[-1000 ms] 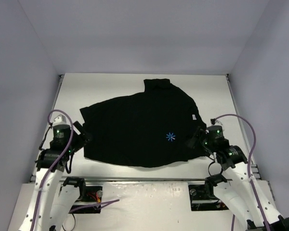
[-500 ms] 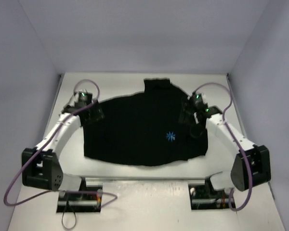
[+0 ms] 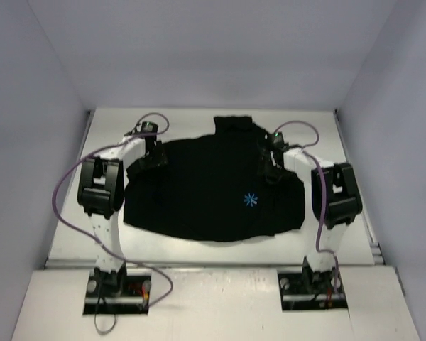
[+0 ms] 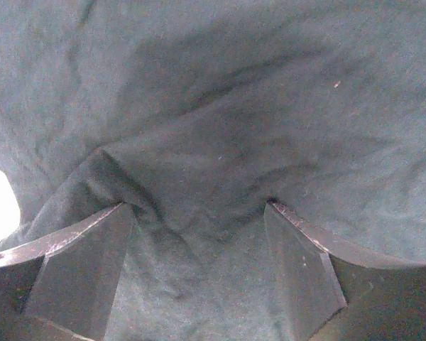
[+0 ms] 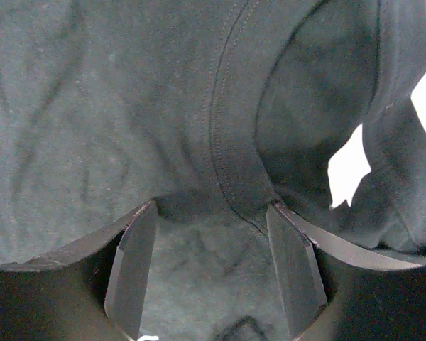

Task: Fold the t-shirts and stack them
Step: Flatten out the tshirt

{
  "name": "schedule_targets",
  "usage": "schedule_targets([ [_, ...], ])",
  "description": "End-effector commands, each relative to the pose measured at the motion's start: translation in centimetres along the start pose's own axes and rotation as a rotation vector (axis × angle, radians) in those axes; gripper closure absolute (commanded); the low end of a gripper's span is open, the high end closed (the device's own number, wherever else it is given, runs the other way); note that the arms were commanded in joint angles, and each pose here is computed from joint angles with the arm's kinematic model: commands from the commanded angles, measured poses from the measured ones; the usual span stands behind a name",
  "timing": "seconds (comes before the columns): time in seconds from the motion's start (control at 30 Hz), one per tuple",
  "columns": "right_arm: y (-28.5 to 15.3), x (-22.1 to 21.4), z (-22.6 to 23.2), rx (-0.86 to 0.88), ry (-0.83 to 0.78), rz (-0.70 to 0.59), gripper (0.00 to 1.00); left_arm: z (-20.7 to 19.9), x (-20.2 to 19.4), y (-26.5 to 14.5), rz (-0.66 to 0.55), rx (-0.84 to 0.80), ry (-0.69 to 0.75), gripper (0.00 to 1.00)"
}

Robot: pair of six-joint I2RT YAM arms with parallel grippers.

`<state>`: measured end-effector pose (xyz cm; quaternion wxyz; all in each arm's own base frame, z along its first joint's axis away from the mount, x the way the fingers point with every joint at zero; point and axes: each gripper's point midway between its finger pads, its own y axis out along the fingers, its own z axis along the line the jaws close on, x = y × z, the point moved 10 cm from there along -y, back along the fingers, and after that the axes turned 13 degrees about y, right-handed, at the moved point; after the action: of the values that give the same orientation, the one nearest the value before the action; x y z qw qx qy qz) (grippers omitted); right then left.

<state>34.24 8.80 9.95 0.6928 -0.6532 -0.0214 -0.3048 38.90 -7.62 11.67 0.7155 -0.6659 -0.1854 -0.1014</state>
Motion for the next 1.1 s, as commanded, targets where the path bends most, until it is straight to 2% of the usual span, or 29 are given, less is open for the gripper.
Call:
schedule_targets([
  [0.0,2.8,2.3,0.4,-0.016,0.013,-0.040,0.40,-0.8,2.4,2.8,0.012,0.015,0.051,0.27],
  [0.13,4.8,4.3,-0.1,-0.048,0.059,-0.055,0.40,-1.8,5.0,5.5,0.018,0.014,0.075,0.27],
  [0.3,5.6,8.4,0.5,-0.036,0.071,-0.130,0.40,-2.9,9.8,5.4,-0.095,-0.043,0.078,0.27],
  [0.4,3.8,11.5,1.8,0.028,0.064,-0.207,0.40,-2.9,12.2,2.9,-0.186,-0.082,0.071,0.27],
  [0.53,-2.1,14.6,2.7,0.094,0.070,-0.353,0.40,-2.3,14.9,-4.6,-0.350,-0.135,0.069,0.26],
  [0.63,-6.0,14.7,2.2,0.112,0.085,-0.419,0.39,-1.5,14.5,-12.1,-0.464,-0.153,0.071,0.25],
  [0.7,-9.1,14.5,1.6,0.133,0.121,-0.470,0.39,-1.1,12.8,-14.3,-0.466,-0.156,0.074,0.25],
  [0.87,-11.6,10.9,-0.5,0.146,0.169,-0.457,0.39,0.1,7.1,-12.8,-0.328,-0.095,0.099,0.29],
  [1.07,-12.2,6.9,-2.5,0.165,0.166,-0.399,0.39,-0.5,4.5,-9.6,-0.210,-0.114,0.257,0.34],
])
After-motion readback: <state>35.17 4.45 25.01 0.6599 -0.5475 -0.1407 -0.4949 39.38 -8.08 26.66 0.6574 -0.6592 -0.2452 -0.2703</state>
